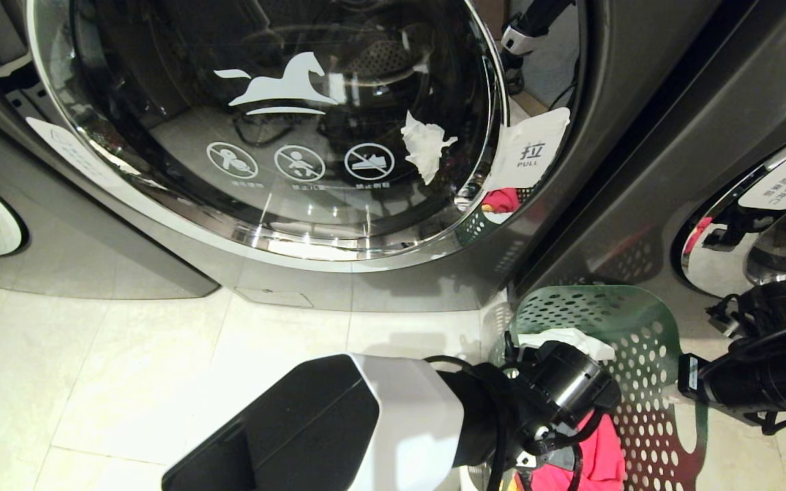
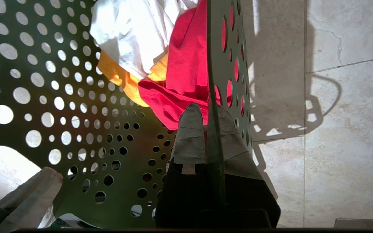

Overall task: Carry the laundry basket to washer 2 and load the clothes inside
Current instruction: Pick up the clothes basket and put it beside the washing machine

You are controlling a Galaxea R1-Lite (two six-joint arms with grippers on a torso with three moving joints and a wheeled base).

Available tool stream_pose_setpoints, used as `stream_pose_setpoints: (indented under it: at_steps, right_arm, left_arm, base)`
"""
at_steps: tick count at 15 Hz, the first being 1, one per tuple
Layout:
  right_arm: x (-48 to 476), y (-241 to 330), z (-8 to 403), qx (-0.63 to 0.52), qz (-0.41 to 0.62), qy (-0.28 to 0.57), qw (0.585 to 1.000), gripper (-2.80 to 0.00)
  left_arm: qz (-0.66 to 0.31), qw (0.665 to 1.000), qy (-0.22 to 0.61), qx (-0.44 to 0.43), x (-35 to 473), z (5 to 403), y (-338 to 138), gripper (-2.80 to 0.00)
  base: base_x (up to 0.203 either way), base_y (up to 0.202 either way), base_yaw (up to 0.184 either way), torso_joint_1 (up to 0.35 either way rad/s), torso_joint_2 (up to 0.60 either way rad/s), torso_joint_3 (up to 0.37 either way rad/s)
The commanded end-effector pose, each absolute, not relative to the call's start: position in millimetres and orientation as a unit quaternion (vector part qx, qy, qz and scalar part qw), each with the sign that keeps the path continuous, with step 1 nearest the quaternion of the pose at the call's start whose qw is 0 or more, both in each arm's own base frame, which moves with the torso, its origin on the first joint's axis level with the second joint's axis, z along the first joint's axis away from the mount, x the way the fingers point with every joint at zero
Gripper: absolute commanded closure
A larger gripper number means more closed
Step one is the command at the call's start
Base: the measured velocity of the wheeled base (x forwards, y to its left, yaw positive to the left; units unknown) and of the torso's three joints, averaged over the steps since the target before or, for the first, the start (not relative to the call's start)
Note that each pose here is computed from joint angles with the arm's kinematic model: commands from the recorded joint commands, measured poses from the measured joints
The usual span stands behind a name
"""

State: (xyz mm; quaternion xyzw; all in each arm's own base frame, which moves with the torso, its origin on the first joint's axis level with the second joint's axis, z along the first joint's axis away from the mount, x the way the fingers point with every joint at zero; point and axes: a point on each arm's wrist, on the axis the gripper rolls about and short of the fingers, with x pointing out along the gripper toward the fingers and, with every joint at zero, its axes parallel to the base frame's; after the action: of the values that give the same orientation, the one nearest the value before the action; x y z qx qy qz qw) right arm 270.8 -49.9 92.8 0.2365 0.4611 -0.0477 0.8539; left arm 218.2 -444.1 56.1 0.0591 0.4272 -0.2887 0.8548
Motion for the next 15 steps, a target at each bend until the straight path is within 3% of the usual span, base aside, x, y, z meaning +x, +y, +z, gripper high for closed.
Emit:
stream_pose_setpoints:
  at_steps: [1,12,13,15]
  right_arm:
    - [273,-50,88,0.238,-0.048,0.468,0.850,0.00]
    - [273,-50,86,0.242,-0.046,0.472,0.846,0.00]
    - [273,-50,86,0.242,-0.046,0.472,0.847,0.00]
    - [271,-49,86,0.242,-0.047,0.472,0.846,0.00]
  left_arm:
    - [-0.282,0.854,0.432,0.062,221,50,-443,0.00]
    - [-0.269,0.864,0.421,0.067,221,50,-443,0.00]
    - [-0.257,0.869,0.416,0.074,222,46,-443,-2.80]
    - [-0.241,0.877,0.407,0.084,223,40,-443,-2.80]
  base:
    - [0.000,0.000,0.000,0.000,0.00,0.000]
    - [0.000,0.000,0.000,0.000,0.00,0.000]
    - [0.000,0.000,0.000,0.000,0.00,0.000]
    - [0.000,0.000,0.000,0.000,0.00,0.000]
